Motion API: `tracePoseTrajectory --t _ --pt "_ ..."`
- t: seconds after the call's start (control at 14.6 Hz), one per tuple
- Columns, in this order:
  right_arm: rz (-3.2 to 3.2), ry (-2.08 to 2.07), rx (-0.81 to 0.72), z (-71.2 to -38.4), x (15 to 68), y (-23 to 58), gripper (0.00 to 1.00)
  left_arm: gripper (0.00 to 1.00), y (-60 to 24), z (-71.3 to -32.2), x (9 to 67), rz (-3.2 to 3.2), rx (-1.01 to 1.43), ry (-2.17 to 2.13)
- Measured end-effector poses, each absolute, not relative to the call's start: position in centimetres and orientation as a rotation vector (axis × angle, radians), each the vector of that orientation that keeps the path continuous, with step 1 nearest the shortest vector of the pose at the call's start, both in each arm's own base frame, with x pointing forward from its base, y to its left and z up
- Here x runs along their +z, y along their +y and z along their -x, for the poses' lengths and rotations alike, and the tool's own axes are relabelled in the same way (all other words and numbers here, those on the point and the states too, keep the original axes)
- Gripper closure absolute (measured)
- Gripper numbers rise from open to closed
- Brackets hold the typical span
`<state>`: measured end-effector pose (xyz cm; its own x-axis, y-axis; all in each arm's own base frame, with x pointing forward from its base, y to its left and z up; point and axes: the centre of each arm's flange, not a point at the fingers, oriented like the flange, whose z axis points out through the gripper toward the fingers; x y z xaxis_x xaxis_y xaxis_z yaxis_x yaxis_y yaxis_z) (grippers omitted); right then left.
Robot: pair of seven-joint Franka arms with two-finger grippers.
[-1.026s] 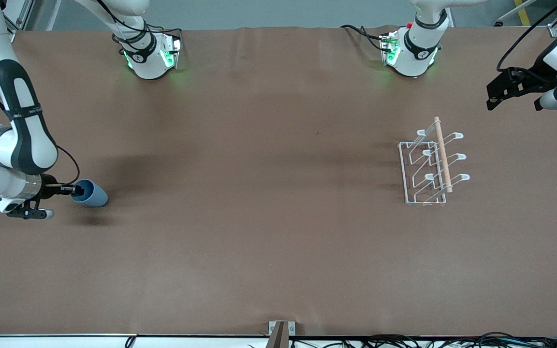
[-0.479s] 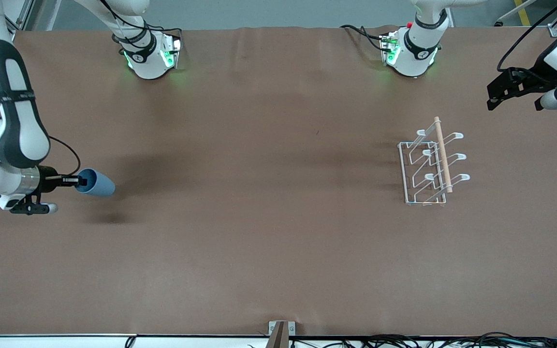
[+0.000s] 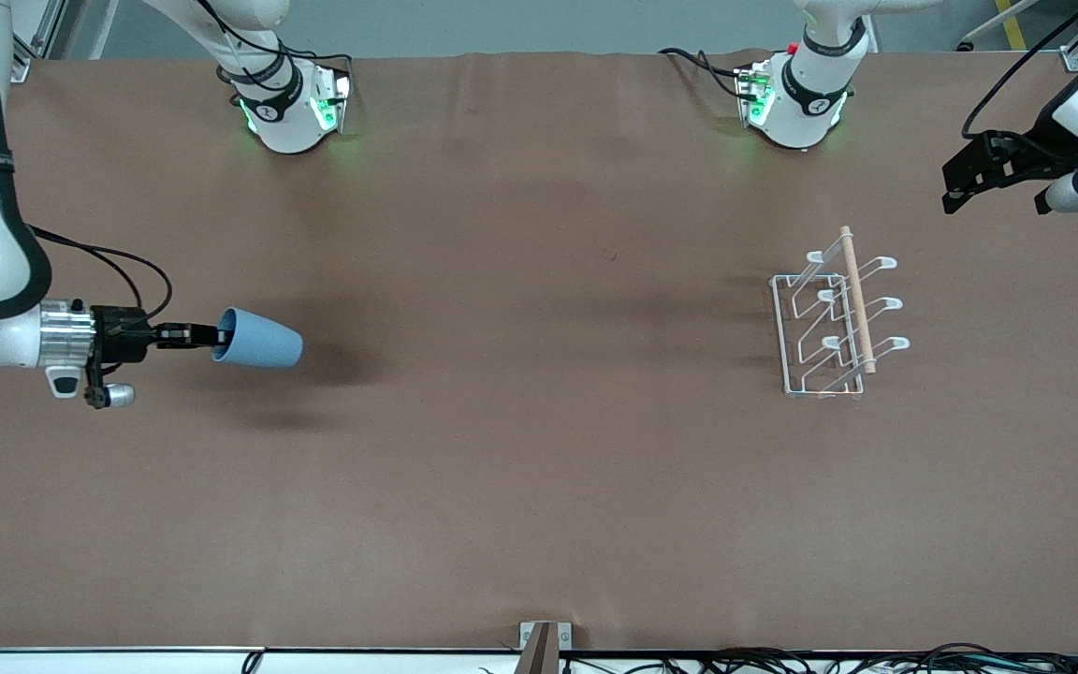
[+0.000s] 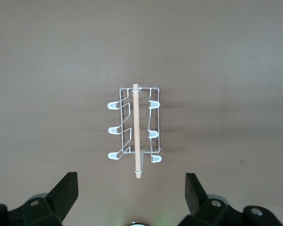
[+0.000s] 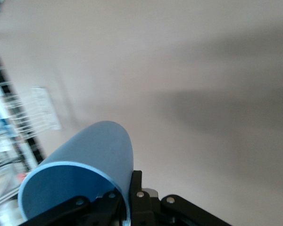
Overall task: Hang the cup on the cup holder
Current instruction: 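Carry the cup toward the middle while the left gripper reaches it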
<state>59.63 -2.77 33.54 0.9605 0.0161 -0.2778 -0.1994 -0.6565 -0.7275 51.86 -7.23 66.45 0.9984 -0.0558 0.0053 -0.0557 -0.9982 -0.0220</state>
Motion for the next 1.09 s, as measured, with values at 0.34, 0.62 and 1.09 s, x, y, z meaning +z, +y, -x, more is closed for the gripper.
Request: tracePoseTrajectory --t 0.34,0.62,1.09 --pt "2.043 0.048 0.309 -60.1 32.9 9.6 0.95 0.0 -14.1 -51.2 65.7 3.267 0.049 0.279" --pt "1.885 0.068 0.317 -59.5 32.9 18.9 0.95 0.0 -30.6 -48.9 65.1 3.255 -0.083 0.743" --pt "1.773 0.075 0.416 -58.5 30.6 22.9 0.95 0.0 -46.0 -47.0 62.2 3.256 -0.37 1.145"
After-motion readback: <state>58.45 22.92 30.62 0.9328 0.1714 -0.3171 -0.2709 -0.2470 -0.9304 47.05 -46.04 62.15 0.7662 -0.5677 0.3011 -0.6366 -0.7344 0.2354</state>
